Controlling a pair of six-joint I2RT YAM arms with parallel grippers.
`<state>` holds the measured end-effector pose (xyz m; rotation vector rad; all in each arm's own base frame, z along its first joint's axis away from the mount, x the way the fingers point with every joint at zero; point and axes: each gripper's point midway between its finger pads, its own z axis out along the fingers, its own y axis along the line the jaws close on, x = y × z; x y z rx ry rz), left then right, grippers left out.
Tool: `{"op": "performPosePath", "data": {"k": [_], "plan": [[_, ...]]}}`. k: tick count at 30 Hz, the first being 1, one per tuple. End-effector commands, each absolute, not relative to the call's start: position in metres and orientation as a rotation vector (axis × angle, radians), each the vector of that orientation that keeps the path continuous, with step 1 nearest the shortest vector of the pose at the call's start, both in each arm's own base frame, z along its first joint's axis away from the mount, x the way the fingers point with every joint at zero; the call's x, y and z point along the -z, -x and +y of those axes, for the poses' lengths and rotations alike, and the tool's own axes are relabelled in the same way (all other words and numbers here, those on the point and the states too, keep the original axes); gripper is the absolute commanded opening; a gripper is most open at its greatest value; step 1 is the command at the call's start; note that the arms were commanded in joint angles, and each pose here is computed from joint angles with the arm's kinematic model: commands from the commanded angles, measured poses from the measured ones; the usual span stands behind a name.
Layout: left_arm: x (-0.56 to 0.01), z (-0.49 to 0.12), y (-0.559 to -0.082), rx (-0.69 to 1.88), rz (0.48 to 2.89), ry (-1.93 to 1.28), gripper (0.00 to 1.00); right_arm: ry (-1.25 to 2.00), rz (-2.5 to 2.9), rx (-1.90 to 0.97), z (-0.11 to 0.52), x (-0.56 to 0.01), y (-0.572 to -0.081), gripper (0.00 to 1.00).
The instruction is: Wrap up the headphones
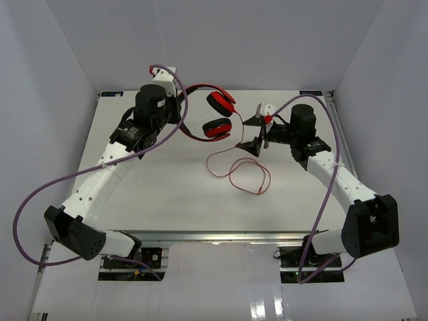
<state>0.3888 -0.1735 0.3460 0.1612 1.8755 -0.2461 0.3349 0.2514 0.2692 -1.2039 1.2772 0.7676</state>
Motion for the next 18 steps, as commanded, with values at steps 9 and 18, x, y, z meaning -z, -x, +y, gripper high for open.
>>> {"op": "performPosePath", "data": {"k": [9, 18], "plan": [[-0.423, -0.176, -0.37, 0.465, 1.72, -0.022, 0.0, 1.201, 1.075, -1.249, 0.32, -0.286, -0.304, 0.97], [-0.501, -0.162, -0.364, 0.735, 1.521, 0.221, 0.0, 1.104, 0.975, -1.438, 0.335, -0.292, -0.293, 0.86]]}}
